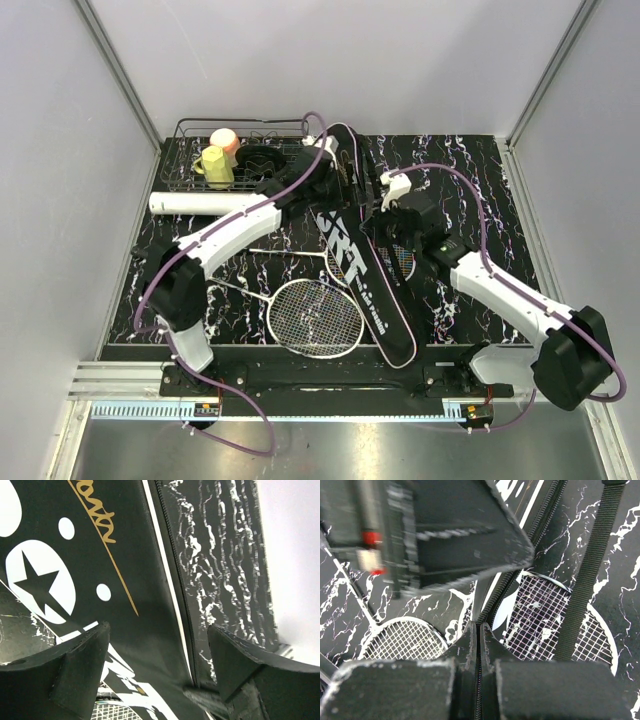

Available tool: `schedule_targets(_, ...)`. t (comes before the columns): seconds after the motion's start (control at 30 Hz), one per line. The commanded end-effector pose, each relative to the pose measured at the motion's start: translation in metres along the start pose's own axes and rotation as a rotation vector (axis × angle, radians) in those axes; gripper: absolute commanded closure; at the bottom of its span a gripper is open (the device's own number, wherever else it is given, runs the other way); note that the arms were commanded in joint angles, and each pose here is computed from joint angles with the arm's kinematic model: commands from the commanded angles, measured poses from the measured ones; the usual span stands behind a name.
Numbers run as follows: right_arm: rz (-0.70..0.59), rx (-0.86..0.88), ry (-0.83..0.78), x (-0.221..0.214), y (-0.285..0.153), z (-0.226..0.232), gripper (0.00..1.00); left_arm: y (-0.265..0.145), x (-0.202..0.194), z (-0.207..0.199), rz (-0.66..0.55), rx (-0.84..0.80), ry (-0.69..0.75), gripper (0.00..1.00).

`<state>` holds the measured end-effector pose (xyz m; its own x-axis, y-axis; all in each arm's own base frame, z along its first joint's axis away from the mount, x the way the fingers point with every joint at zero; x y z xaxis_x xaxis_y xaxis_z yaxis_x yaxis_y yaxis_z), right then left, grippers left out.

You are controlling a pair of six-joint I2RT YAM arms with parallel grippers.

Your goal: Pack up the badminton gear

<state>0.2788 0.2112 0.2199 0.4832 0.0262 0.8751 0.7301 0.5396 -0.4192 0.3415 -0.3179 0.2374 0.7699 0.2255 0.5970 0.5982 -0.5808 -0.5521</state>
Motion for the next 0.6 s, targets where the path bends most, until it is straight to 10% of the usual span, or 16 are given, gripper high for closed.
schedule_targets(0.0, -0.16, 0.107, -0.052, 0.033, -0.013, 0.022, 1.0, 0.01, 0.013, -0.006, -0.071, 0.068, 0.082, 0.18)
schedule_targets(0.13, -0.153, 0.111, -0.064, 0.03, -0.015, 0.026, 1.0, 0.021, 0.01, -0.007, -0.059, 0.091, 0.141, 0.26)
schedule_targets(0.3, -0.083, 0.105, -0.024, 0.024, -0.022, 0.029, 0.96, 0.015, 0.014, -0.011, -0.073, 0.076, 0.204, 0.82)
schedule_targets(0.4, 0.047, 0.058, 0.027, 0.014, -0.029, 0.026, 0.56, 0.0, 0.016, -0.02, -0.091, 0.002, 0.27, 0.94)
schedule_targets(0.57, 0.067, -0.065, 0.11, 0.017, -0.069, 0.015, 0.2, -0.022, 0.004, -0.028, -0.105, -0.156, 0.332, 0.96)
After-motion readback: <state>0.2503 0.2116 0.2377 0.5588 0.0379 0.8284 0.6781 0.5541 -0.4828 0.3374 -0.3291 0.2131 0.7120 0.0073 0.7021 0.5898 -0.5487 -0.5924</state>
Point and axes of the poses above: each gripper's point midway between its finger pads, its own y axis out along the fingers, its own z axis along the line the jaws close on, x = y × z, the point moved 5 cm from there along -y, back along the fingers, and after that the axes turned 1 degree about -y, right-handed, at the moved point
